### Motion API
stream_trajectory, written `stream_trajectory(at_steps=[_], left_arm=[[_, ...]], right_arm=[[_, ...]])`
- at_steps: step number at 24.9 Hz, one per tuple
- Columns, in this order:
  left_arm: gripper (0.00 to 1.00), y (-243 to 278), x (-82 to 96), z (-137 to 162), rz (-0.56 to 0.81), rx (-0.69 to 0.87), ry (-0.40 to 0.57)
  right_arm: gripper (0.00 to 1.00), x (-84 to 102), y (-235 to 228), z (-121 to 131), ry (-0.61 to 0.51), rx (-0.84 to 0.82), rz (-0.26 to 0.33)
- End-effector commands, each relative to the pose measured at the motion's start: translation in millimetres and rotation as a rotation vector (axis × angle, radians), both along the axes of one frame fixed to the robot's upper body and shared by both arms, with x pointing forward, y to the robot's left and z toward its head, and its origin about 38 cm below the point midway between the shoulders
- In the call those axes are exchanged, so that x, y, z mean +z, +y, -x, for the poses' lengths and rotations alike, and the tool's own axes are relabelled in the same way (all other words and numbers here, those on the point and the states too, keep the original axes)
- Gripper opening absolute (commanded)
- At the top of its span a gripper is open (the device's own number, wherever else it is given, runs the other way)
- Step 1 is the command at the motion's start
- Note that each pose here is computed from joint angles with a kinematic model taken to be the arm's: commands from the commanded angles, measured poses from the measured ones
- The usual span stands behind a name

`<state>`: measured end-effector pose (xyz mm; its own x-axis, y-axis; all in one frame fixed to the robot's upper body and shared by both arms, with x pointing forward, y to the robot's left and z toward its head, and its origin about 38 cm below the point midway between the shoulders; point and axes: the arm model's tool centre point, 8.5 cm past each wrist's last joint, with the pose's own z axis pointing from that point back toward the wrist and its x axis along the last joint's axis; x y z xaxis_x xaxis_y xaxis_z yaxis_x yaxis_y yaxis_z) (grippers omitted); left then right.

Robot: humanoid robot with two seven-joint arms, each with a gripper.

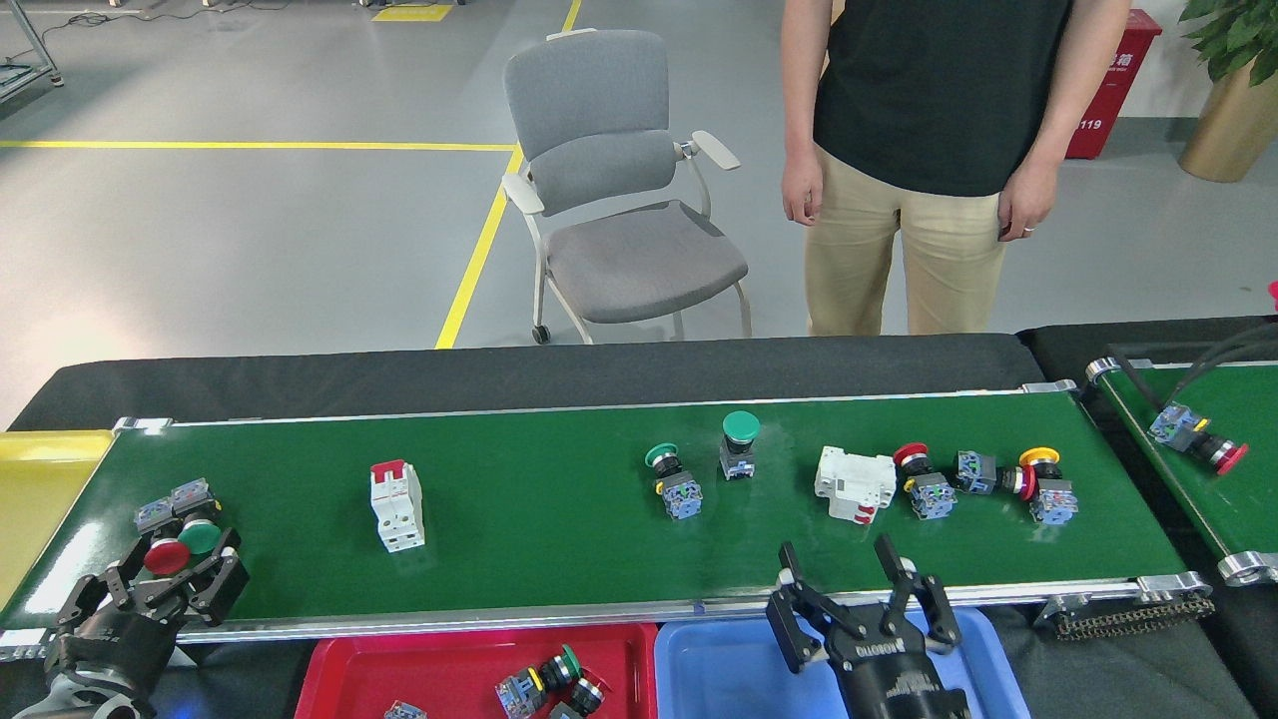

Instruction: Pick switch part from conveyor to tray

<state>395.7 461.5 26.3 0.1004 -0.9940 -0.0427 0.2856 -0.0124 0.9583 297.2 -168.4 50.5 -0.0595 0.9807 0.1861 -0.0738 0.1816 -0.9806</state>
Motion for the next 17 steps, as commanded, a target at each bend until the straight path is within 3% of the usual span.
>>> stream_trajectory(at_steps=[1,4,7,8,10,11,12,17], left_arm=[[1.0,10,13.4,-17,-0.028,0.041,-0.022],[1.0,10,16.6,-36,-0.03,0.083,-0.008],[0.96,3,15.6,-50,-0.054,0.114,0.016],[0.87,1,15.1,-53,-0.066,0.12,0.017],[0.59,-6,11.2,-56,-0.083,0.103,0.011],[0.4,-8,10.7,-56,-0.084,0.094,-0.005],[0.31,-9,11.2,-57,-0.084,0.092,-0.02],[0.26,-9,14.0,-58,-0.091,0.099,-0.051]], right_arm=[[0.99,7.3,-3,0,-0.038,-0.021,0.007],[0.99,15.5,-1,-18,-0.059,-0.053,0.024],[0.99,8.3,26,-44,-0.008,-0.063,0.054],[0.99,6.8,37,-53,0.007,-0.057,0.07],[0.99,2.8,53,-70,0.036,-0.07,0.087],[0.99,3.1,62,-79,0.044,-0.08,0.086],[0.99,3.7,66,-86,0.048,-0.09,0.086],[0.99,1.6,80,-116,0.076,-0.098,0.128]])
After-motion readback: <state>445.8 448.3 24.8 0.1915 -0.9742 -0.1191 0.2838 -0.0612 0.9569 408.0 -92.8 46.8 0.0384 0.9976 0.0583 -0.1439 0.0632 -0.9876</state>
